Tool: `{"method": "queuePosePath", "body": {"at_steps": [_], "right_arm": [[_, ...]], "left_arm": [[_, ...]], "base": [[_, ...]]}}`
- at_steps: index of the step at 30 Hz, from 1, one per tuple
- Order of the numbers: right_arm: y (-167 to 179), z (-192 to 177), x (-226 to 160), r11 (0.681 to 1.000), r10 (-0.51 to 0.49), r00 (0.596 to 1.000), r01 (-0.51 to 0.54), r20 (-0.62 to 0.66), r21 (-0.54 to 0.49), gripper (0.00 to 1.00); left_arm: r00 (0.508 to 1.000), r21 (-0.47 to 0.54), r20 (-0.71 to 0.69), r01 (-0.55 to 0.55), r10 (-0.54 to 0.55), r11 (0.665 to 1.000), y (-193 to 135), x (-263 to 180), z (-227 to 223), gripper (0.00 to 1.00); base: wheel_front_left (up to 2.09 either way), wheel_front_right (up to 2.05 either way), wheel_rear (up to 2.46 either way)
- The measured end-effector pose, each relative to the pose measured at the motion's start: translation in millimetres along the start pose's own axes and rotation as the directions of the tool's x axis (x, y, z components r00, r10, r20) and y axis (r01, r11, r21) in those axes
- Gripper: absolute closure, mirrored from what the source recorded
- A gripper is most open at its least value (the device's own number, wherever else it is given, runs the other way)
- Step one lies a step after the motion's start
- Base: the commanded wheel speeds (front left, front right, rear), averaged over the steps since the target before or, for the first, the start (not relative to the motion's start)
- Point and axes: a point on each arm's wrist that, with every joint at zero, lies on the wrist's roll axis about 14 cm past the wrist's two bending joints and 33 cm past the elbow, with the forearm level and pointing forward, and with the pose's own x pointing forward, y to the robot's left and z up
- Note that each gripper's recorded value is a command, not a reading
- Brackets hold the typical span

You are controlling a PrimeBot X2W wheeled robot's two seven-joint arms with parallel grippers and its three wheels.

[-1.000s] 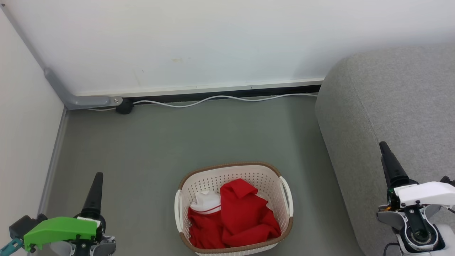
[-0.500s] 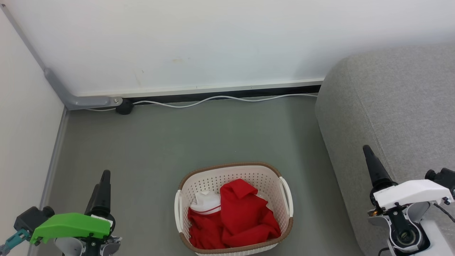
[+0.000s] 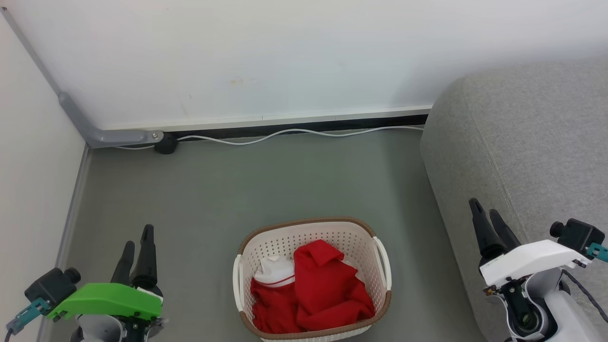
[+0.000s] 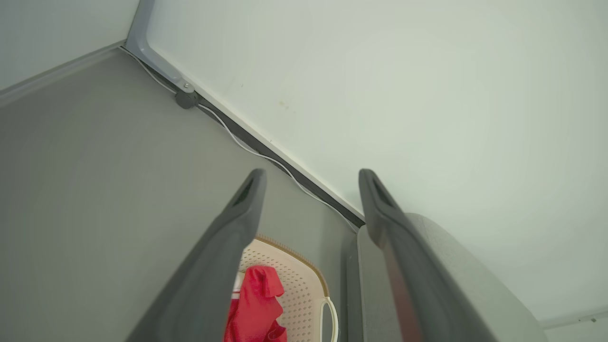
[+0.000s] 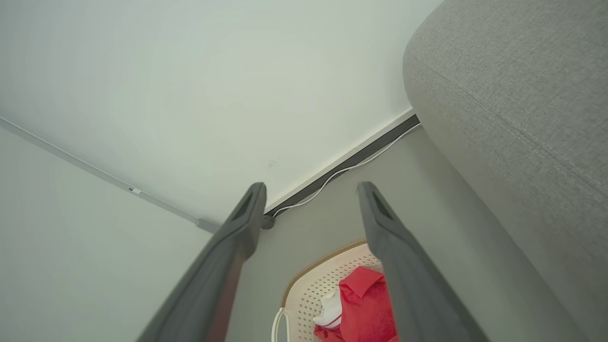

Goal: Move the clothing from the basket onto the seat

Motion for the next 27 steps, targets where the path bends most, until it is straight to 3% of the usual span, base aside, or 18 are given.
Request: {"method": "queuePosePath", "body": {"at_steps": [15,27], "right_arm": [[12.8,-4.9,-0.3,0.971,0.052,0.999,-0.051,-0.001,-0.235,0.00],[24.4,-9.1,-1.4,0.904,0.114,0.994,-0.106,-0.006,-0.414,0.00]], "left_arm": [[0.999,0.205,0.013,0.034,-0.038,0.978,-7.3,-4.0,-2.4,0.00],[0.997,0.352,0.025,0.064,-0.078,0.934,-14.5,-6.9,-3.3,0.00]], "base": [[0.00,0.00,0.00],[0.00,0.00,0.00]]}}
